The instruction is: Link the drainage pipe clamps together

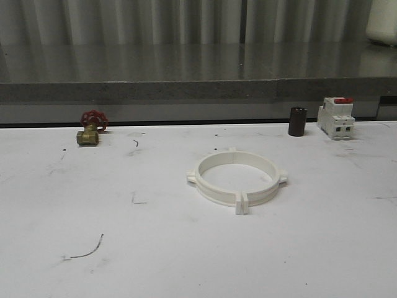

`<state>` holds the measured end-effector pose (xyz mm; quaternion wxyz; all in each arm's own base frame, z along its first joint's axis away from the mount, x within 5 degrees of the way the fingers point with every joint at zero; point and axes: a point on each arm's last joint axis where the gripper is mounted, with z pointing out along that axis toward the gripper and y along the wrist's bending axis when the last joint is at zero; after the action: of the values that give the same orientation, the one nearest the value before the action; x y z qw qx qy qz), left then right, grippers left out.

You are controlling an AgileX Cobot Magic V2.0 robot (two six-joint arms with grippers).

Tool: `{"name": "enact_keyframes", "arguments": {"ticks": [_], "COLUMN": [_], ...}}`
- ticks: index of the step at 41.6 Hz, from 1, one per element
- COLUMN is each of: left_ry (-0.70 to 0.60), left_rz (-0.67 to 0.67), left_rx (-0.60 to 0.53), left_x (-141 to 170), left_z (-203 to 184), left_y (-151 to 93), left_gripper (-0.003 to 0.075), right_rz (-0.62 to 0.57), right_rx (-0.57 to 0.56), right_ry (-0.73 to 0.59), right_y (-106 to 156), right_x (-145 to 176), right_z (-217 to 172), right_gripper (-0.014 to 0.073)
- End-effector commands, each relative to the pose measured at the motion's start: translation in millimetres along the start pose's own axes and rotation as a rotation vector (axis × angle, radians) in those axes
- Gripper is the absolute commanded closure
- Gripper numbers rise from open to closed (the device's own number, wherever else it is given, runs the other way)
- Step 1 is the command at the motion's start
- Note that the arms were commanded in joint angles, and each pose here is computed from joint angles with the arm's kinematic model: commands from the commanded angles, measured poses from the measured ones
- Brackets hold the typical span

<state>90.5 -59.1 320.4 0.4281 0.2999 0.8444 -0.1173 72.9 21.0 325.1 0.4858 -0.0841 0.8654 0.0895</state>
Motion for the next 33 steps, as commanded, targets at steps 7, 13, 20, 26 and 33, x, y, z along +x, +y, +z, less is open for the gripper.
{"name": "enact_keyframes", "arguments": {"ticks": [7, 13, 20, 26, 33], "left_ry": [-0.098, -0.098, -0.098, -0.098, -0.098], "left_rz": [-0.035, -0.035, -0.035, -0.035, -0.035], "left_rx": [0.015, 0.015, 0.015, 0.015, 0.015], "left_x": [-13.4, -13.4, -13.4, -13.4, -13.4], "left_z": [-5.6, -5.6, -5.6, -5.6, -5.6], "left_y": [-1.0, -1.0, -1.0, -1.0, -1.0], "left_gripper": [0.0437, 0.052, 0.0739, 0.0741, 0.0741], "right_rz": [0.002, 0.002, 0.002, 0.002, 0.002], "right_rx": [-0.001, -0.001, -0.001, -0.001, -0.001], "right_ry": [-0.078, -0.078, -0.076, -0.077, -0.077], "right_y": [0.5, 0.5, 0.5, 0.5, 0.5], "right_x": [-11.4, -11.4, -11.2, -11.3, -11.3], "right_z": [-3.7, -3.7, -3.7, -3.7, -3.7], "right_gripper": [0.0515, 0.0678, 0.0715, 0.0715, 0.0715]}}
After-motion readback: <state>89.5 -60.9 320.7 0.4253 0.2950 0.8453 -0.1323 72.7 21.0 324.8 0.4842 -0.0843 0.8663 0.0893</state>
